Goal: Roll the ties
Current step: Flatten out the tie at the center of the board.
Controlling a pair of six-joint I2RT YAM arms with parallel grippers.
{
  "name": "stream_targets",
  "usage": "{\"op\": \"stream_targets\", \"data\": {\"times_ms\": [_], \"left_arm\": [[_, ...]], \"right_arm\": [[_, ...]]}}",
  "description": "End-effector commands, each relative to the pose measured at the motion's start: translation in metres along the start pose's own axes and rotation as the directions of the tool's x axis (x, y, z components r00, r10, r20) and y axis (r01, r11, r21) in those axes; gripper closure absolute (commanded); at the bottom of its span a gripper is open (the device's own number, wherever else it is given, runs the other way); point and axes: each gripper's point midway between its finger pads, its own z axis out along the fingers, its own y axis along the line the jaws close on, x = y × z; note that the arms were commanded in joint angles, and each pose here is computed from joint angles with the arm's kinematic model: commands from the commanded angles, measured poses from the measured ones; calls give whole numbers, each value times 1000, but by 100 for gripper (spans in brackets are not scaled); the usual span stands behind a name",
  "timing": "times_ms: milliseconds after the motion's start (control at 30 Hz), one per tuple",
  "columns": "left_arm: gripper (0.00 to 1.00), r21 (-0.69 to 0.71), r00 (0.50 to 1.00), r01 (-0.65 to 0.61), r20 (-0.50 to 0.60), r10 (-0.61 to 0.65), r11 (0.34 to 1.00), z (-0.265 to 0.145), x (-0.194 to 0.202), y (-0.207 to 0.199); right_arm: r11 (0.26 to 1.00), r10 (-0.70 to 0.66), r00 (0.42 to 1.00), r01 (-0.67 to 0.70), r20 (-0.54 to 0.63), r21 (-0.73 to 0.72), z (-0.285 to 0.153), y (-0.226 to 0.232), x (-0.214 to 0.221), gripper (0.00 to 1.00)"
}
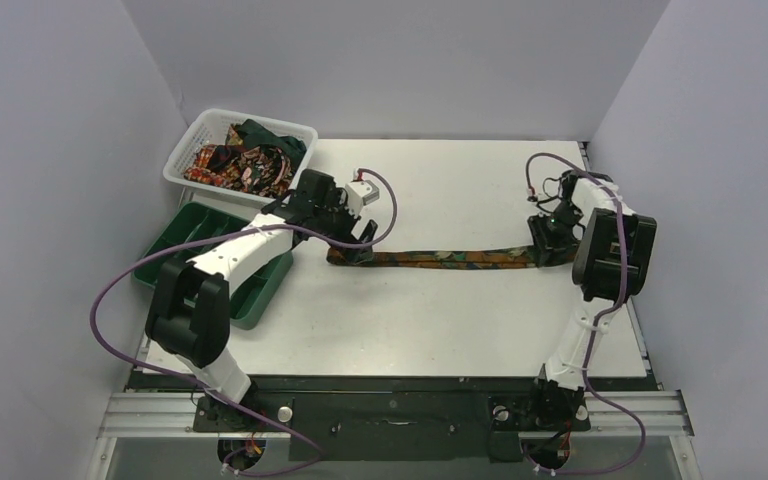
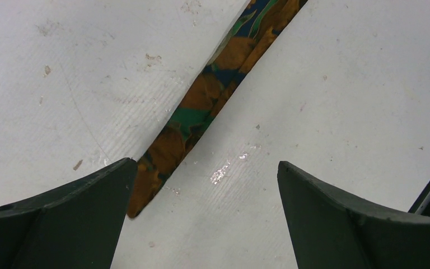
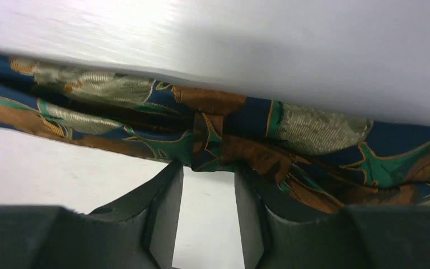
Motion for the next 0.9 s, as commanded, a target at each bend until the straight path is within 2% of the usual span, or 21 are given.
{"op": "stream_targets", "data": {"times_ms": [0,267,400,533,667,800,867], "left_arm": [[3,-5,998,8,57,-7,1000,-11,-11,-6],[3,11,998,-52,19,52,999,-9,5,-21],[3,32,998,-64,26,63,997,1,8,-31],[3,22,992,-117,53,116,993,11,3,-41],[3,-14,976,-165,144,165,986,11,-21,-42],[3,-39,951,-156,264,161,987,6,-53,-42],[3,3,950,-153,274,147,988,9,-63,-49]], "right_arm": [[988,50,998,-42,-49,145,-6,-58,26,64],[971,82,986,-47,-145,233,-20,-111,67,65],[957,126,984,-86,-129,278,-30,-140,72,65],[950,107,990,-75,-92,304,-45,-155,60,65],[980,21,1000,-19,-8,199,-64,-126,42,64],[991,-77,991,63,112,122,-101,-86,28,60],[990,-113,975,95,192,102,-121,-68,19,56]]}}
